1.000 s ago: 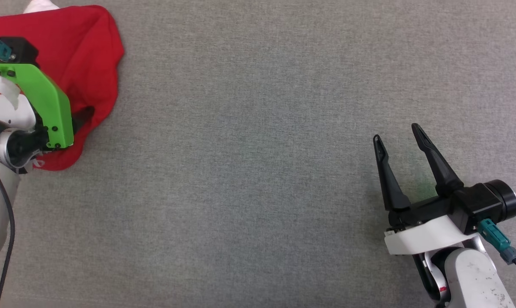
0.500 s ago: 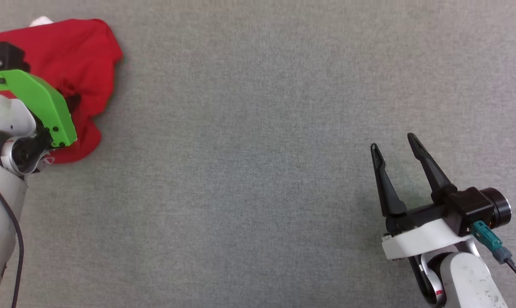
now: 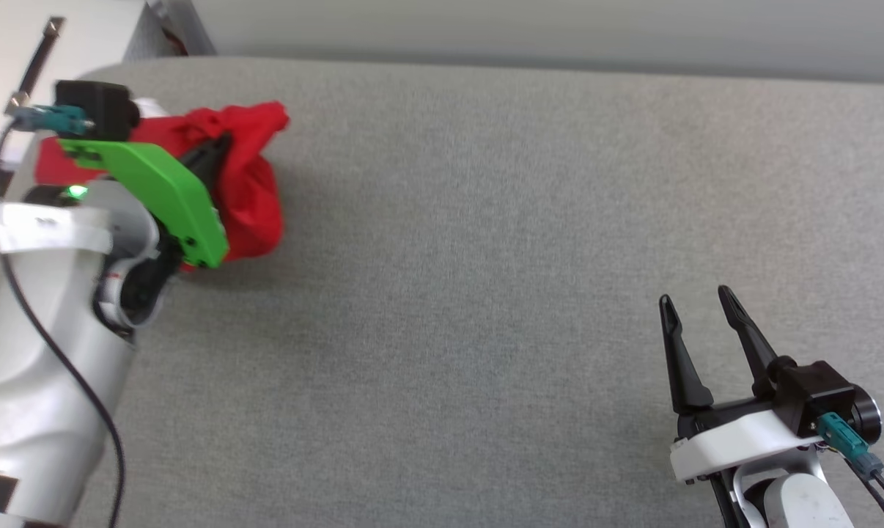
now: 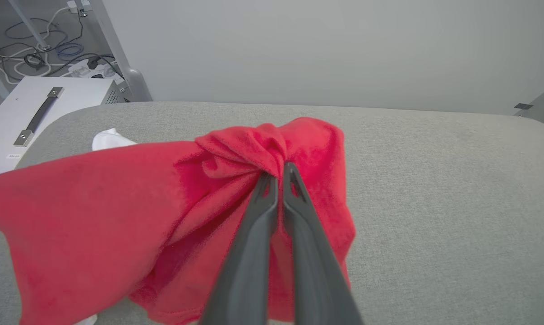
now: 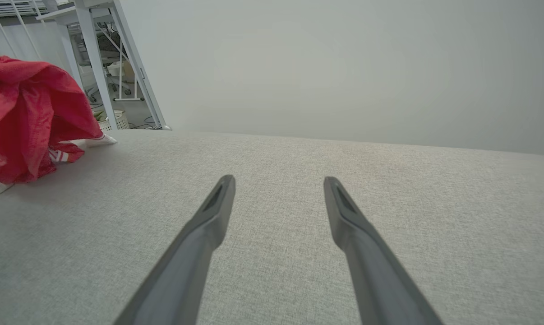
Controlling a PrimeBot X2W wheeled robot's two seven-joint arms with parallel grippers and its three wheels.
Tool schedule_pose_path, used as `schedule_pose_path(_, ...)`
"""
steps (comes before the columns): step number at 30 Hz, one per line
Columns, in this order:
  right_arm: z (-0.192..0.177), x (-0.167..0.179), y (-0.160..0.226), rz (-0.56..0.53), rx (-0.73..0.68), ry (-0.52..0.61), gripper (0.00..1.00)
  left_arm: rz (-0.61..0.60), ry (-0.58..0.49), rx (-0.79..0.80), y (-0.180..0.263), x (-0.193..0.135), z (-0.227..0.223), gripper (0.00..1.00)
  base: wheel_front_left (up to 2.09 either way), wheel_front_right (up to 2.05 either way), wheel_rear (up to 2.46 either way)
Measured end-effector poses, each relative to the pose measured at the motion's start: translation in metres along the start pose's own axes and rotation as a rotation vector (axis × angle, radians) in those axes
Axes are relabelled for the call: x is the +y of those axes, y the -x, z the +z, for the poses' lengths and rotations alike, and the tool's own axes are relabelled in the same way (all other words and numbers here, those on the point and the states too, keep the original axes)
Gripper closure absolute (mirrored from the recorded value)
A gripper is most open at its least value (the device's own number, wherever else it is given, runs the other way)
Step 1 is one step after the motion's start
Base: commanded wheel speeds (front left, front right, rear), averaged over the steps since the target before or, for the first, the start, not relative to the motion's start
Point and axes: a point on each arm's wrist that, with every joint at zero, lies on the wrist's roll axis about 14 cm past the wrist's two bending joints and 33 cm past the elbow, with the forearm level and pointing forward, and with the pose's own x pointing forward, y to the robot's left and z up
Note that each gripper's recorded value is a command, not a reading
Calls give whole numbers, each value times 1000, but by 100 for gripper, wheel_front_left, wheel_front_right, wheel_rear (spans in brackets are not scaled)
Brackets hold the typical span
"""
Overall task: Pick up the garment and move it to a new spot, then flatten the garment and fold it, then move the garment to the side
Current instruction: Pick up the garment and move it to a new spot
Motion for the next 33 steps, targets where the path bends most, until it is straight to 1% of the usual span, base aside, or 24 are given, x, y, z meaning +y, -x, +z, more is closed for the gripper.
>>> schedule_pose_path(4, 15, -4, 11, -24, -33, 11, 0, -77, -15, -53, 13, -37, 11, 100, 0, 0, 0)
schedule_pose_path(5, 26, -14, 20, -60, -59, 24, 0, -147, -18, -77, 20, -70, 13, 100, 0, 0, 0)
schedule_pose_path(9, 37, -35, 36, -132, -82, 42, 0, -287, -20, -87, 20, -130, 11, 100, 0, 0, 0)
schedule_pose_path(15, 47, -70, 62, -251, -102, 65, 0, -531, -7, -16, 22, -240, -26, 100, 0, 0, 0)
schedule_pose_path(21, 55, -104, 89, -372, -112, 96, 0, -730, -21, 97, 37, -326, -72, 100, 0, 0, 0)
schedule_pose_path(23, 57, -113, 96, -406, -113, 104, 0, -784, -47, 139, 43, -344, -89, 100, 0, 0, 0)
schedule_pose_path(25, 57, -120, 102, -431, -110, 109, 0, -826, -73, 195, 49, -356, -110, 100, 0, 0, 0)
schedule_pose_path(28, 52, -124, 105, -447, -94, 110, 0, -851, -88, 281, 55, -361, -143, 100, 0, 0, 0)
schedule_pose_path(31, 46, -125, 104, -448, -76, 103, 0, -865, -91, 313, 57, -363, -163, 100, 0, 0, 0)
schedule_pose_path(32, 44, -124, 103, -445, -69, 99, 0, -864, -97, 330, 57, -362, -170, 96, 0, 0, 0)
schedule_pose_path(33, 40, -123, 102, -443, -59, 95, 0, -857, -104, 349, 57, -360, -178, 56, 0, 0, 0)
